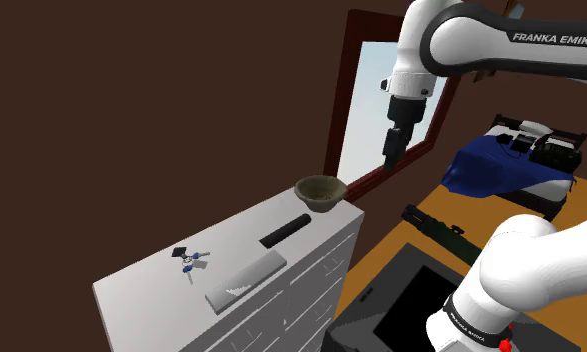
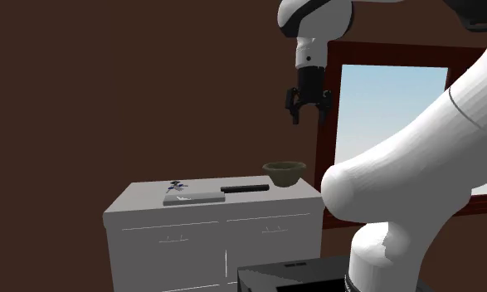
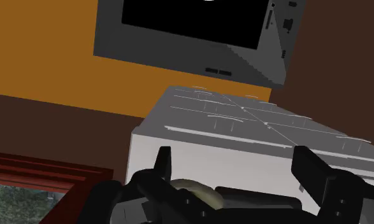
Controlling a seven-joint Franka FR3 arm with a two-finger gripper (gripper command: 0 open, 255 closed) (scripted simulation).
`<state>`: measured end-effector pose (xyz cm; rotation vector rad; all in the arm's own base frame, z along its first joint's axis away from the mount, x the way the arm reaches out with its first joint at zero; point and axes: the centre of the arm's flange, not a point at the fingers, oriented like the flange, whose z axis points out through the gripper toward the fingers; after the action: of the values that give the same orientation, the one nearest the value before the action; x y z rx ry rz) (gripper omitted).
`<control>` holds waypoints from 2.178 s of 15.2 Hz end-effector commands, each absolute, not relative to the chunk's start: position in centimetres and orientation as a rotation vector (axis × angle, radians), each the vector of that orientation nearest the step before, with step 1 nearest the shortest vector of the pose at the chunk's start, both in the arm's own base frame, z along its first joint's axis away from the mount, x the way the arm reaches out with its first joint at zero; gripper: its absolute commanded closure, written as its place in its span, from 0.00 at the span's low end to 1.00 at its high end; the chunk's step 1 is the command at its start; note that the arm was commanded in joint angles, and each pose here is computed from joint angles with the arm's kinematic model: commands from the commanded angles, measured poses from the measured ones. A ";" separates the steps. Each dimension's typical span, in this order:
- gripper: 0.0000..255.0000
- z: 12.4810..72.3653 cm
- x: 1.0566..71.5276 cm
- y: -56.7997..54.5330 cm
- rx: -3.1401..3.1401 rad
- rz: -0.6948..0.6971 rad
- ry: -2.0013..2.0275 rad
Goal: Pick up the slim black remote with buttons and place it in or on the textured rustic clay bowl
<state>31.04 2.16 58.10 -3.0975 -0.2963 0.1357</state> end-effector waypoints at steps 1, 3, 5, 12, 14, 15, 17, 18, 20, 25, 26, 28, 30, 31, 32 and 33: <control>0.00 58.1 31.0 2.2 -3.098 0.136 -0.296; 0.00 56.3 32.8 2.6 -3.086 0.120 -0.445; 0.00 54.6 34.5 3.3 -3.068 0.103 -0.594; 0.00 48.7 40.1 6.7 -2.946 0.044 -1.105; 0.00 47.0 41.5 8.1 -2.895 0.026 -1.247; 0.00 46.2 42.2 8.8 -2.868 0.017 -1.317; 0.00 44.6 43.4 10.3 -2.806 0.000 -1.455; 0.00 43.8 44.0 11.1 -2.773 -0.009 -1.524; 0.00 42.2 45.0 12.7 -2.702 -0.027 -1.657; 0.00 38.2 46.9 17.3 -2.495 -0.071 -1.977; 0.00 37.4 47.2 18.2 -2.449 -0.080 -2.037; 0.00 35.8 47.6 20.2 -2.353 -0.097 -2.156; 0.00 34.9 47.7 20.6 -2.330 -0.101 -2.181; 0.00 34.4 47.7 20.6 -2.330 -0.101 -2.181; 0.00 33.9 47.7 20.6 -2.330 -0.101 -2.181; 0.00 33.4 47.8 20.6 -2.330 -0.101 -2.181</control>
<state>47.74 20.51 33.81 -2.3329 -2.1782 -0.0995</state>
